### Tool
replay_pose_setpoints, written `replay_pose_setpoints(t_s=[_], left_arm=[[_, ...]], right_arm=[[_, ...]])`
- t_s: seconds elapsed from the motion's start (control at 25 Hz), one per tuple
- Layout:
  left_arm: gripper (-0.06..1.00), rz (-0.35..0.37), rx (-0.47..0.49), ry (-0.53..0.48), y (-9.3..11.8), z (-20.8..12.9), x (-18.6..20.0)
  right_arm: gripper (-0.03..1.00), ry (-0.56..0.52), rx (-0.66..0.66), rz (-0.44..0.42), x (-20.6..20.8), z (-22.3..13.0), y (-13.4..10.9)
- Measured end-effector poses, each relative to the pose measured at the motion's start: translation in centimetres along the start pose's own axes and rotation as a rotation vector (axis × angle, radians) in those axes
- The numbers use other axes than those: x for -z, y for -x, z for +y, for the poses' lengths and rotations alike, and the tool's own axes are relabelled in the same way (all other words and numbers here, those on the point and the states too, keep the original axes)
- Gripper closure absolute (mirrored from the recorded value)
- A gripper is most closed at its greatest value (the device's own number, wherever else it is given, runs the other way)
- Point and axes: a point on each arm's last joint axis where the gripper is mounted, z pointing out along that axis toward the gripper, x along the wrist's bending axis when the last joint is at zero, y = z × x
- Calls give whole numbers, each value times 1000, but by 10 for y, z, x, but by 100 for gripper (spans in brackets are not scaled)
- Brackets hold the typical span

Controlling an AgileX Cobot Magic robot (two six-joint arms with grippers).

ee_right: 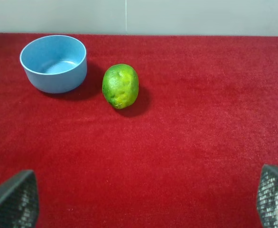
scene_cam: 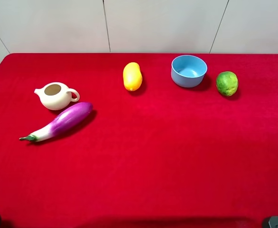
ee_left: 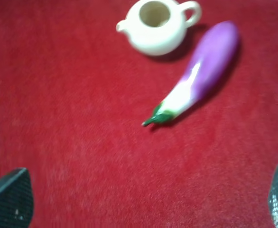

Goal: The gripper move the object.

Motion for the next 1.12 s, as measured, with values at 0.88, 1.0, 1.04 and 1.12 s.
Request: replay_pose_setpoints(t_s=[0.88, 1.0, 1.04, 1.12], left_arm=[[-5, 62, 162, 207, 14, -41, -16], [-5, 62, 161, 207, 14, -41, -16], [-5, 62, 161, 207, 14, -41, -16], [-5, 62, 161, 207, 14, -41, -16]], right_arm=[[28, 0, -1, 2, 0, 0, 0], [28, 0, -1, 2, 0, 0, 0], [28, 0, -1, 2, 0, 0, 0], [28, 0, -1, 2, 0, 0, 0]])
